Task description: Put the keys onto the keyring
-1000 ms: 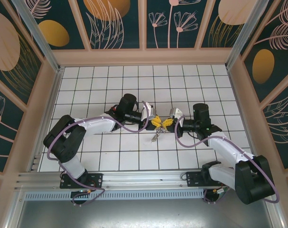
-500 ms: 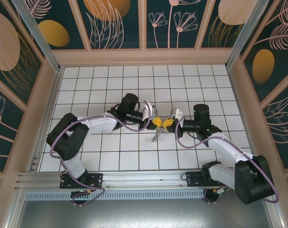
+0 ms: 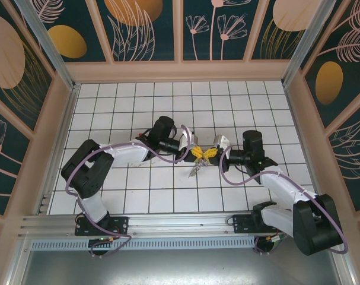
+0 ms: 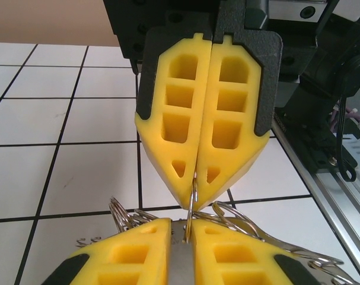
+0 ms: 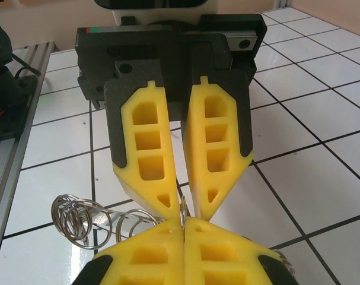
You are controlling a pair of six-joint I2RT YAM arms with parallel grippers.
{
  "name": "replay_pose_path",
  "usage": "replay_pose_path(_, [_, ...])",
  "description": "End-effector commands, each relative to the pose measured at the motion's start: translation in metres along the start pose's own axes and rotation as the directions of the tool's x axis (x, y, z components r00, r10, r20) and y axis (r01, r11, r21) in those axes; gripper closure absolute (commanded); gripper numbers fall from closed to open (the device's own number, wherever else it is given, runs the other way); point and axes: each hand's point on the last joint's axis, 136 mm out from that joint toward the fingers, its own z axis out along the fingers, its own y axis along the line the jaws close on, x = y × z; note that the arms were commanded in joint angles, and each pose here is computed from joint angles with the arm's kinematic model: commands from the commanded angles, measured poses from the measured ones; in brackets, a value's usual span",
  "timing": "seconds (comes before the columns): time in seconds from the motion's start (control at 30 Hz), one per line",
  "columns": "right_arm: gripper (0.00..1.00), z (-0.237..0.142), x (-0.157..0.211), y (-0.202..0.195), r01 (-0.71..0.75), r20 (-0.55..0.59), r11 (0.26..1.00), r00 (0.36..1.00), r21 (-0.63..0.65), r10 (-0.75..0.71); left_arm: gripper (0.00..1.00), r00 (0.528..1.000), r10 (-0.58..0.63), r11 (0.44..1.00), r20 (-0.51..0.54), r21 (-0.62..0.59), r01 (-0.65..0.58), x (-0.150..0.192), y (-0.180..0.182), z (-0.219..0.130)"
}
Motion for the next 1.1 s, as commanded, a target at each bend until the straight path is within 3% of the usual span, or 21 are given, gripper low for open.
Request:
replay_pose_path(0.0, [1.0,-0.001,-0.012,0.005,0.049,0.055,0.998,0.997,-0.027,-0.047,0.82,0.999,0.027,0.999,0.046,0.04,-0.029,-0.015,-0.003,0.003])
replay_pose_path(0.33, [1.0,0.0,-0.01,0.001,0.039,0.038,0.999,0.999,-0.005,-0.039,0.83,0.998,0.03,0.999,0.052,0.02,-0.031,-0.019,-0.001,0.003])
replay_pose_path(0.53, [1.0,0.002,-0.007,-0.002,0.051,0.002,0.998,0.999,0.022,-0.051,1.0,0.998,0.0,1.0,0.068,0.023,-0.002,-0.025,0.002,0.004])
replay_pose_path(0.7, [1.0,0.005,-0.001,-0.003,0.053,-0.045,0.998,0.998,0.029,-0.051,1.0,0.996,-0.011,1.0,0.086,0.002,0.011,-0.029,0.005,0.002])
replay_pose_path(0.73, [1.0,0.004,-0.001,-0.003,0.049,-0.043,0.998,0.998,0.029,-0.048,0.93,0.996,-0.012,1.0,0.087,-0.005,0.012,-0.03,0.006,0.002])
replay_pose_path(0.87, [1.0,0.004,-0.009,-0.002,0.052,0.001,0.998,0.999,0.024,-0.052,0.87,0.995,0.002,1.0,0.101,-0.01,-0.001,-0.033,0.004,0.001])
replay_pose_path(1.07, [1.0,0.004,-0.013,-0.003,0.044,0.02,0.999,0.999,0.027,-0.045,0.89,0.994,0.021,1.0,0.107,-0.015,-0.019,-0.036,0.003,0.002])
